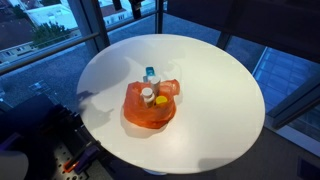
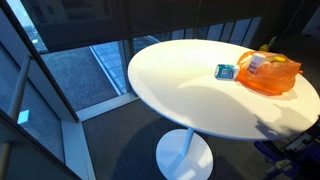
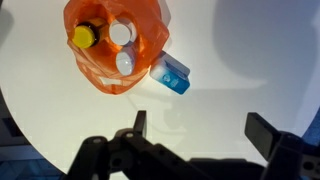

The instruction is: Put the blue box in the plastic bag

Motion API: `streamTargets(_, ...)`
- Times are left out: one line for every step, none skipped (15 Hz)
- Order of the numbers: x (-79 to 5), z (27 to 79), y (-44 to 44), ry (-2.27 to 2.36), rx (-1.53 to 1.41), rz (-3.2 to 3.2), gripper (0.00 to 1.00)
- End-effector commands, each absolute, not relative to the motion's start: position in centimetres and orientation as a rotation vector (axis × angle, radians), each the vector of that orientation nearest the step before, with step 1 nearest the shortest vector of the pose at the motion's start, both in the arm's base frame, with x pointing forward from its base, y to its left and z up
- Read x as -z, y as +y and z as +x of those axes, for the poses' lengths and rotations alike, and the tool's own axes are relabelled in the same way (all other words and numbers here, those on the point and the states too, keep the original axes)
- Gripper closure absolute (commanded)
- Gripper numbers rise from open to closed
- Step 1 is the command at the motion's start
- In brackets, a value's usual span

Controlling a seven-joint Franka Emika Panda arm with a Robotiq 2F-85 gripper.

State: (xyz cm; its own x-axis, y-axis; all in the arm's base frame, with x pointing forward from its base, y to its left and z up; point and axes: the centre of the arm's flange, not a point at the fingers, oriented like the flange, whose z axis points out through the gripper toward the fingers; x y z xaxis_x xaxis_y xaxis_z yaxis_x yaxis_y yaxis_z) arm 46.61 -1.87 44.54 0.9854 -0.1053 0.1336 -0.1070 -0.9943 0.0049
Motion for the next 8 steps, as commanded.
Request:
streamTargets(-44.0,48.8,-0.1,-0.193,-0.214,3.122,0.0)
streamTargets(-43.5,49.2,0.4,-0.188,-0.207,3.123,0.0)
streamTargets(-42.8,49.6,0.9,-0.18,-0.2,3.122,0.0)
streamTargets(-42.1,50.0,1.3,-0.18,-0.189,3.123,0.0)
streamTargets(-41.4,50.4,1.8,-0.177,-0.178,3.121,0.0)
streamTargets(-40.4,50.8,2.2,-0.188,-0.168,3.115,0.0)
streamTargets(-39.5,51.1,2.5,-0.196,-0.15,3.114,0.0)
streamTargets(-38.6,51.5,2.8,-0.212,-0.136,3.112,0.0)
